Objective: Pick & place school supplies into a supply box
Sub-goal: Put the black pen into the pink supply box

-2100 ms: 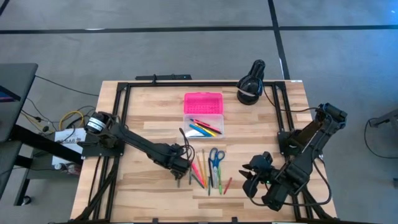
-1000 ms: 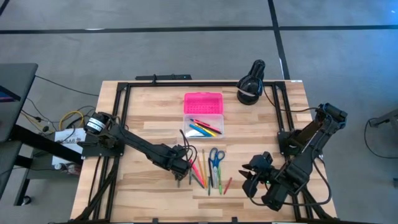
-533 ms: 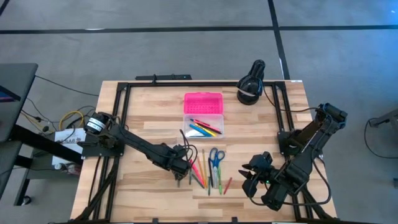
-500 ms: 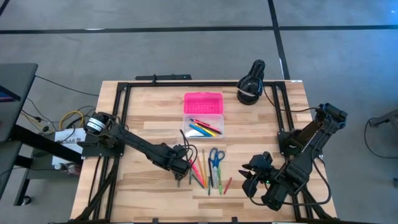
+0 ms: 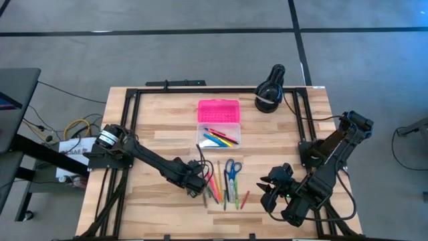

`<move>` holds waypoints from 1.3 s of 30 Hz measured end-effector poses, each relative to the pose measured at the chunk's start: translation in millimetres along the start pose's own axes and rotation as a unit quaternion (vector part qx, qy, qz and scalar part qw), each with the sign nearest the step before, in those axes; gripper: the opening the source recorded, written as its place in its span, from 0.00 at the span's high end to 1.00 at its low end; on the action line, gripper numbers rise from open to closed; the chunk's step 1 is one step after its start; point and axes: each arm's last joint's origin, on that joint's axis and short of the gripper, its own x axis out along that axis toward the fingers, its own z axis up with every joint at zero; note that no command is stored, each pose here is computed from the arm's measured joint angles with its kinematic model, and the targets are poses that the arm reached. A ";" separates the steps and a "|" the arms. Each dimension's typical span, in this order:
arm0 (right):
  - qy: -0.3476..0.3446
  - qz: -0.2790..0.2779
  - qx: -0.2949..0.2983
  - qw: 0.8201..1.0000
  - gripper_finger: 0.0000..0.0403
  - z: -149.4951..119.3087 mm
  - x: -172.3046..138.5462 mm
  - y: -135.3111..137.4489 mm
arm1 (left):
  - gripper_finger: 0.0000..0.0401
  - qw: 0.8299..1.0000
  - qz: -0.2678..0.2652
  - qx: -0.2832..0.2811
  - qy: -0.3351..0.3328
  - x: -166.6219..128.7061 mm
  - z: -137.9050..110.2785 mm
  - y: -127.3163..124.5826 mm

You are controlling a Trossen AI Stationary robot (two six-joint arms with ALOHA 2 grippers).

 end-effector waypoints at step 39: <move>0.018 0.005 0.003 1.000 0.71 -0.9 0.2 1.2 | 0.90 0.973 0.009 0.190 0.128 -1.6 -13.4 11.3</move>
